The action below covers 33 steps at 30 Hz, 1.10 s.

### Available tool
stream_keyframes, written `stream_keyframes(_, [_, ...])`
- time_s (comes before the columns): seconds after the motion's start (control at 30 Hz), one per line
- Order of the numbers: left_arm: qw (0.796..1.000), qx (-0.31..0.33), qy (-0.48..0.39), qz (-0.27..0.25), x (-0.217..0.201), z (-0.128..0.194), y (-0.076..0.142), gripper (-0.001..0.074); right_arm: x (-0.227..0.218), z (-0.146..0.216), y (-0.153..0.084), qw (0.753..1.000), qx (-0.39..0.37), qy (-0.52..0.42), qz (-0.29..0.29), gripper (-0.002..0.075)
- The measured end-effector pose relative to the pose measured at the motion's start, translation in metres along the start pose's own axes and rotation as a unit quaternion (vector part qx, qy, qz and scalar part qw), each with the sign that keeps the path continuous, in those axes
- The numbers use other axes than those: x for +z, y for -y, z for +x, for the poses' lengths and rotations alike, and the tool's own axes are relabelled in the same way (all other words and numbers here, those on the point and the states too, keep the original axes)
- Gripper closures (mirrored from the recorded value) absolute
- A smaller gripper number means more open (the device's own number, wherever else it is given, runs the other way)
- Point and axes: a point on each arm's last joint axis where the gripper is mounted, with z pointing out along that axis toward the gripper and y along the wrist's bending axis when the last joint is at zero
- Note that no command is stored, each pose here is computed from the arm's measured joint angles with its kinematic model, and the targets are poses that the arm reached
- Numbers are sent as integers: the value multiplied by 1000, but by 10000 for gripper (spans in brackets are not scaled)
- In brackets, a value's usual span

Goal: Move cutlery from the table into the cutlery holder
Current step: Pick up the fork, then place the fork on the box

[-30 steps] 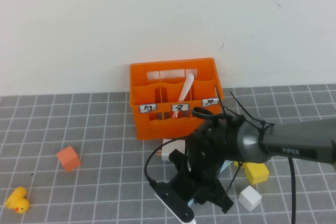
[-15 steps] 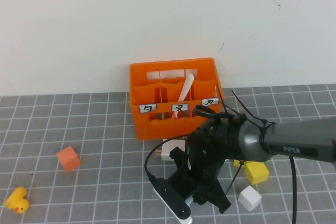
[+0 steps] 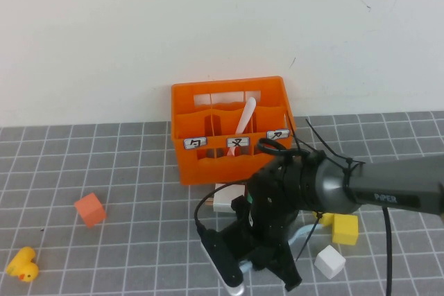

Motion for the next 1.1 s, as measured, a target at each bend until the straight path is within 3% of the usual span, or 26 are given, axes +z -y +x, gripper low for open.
stream_keyframes(0.2, [1000,-1,1,1,0,0,0,735,-15,-9,-2,996,75,49,-2,652])
stream_keyframes(0.4, [1000,0,2,1,0,0,0,735,-88,-23,14,973,126,152,123,652])
stream_keyframes(0.53, [1000,-2,2,1,0,0,0,735,-156,-29,20,927,169,237,235,653])
stream_keyframes(0.73, [1000,-2,2,1,0,0,0,735,-236,-22,24,816,262,334,392,653])
stream_keyframes(0.87, [1000,-2,3,1,0,0,0,735,-247,-5,35,730,371,337,464,653])
stream_keyframes(1.03, [1000,-2,4,3,0,-1,1,735,-223,8,50,663,465,325,488,652])
stream_keyframes(1.1, [1000,-2,5,3,0,-1,1,735,-210,9,55,650,480,325,492,653])
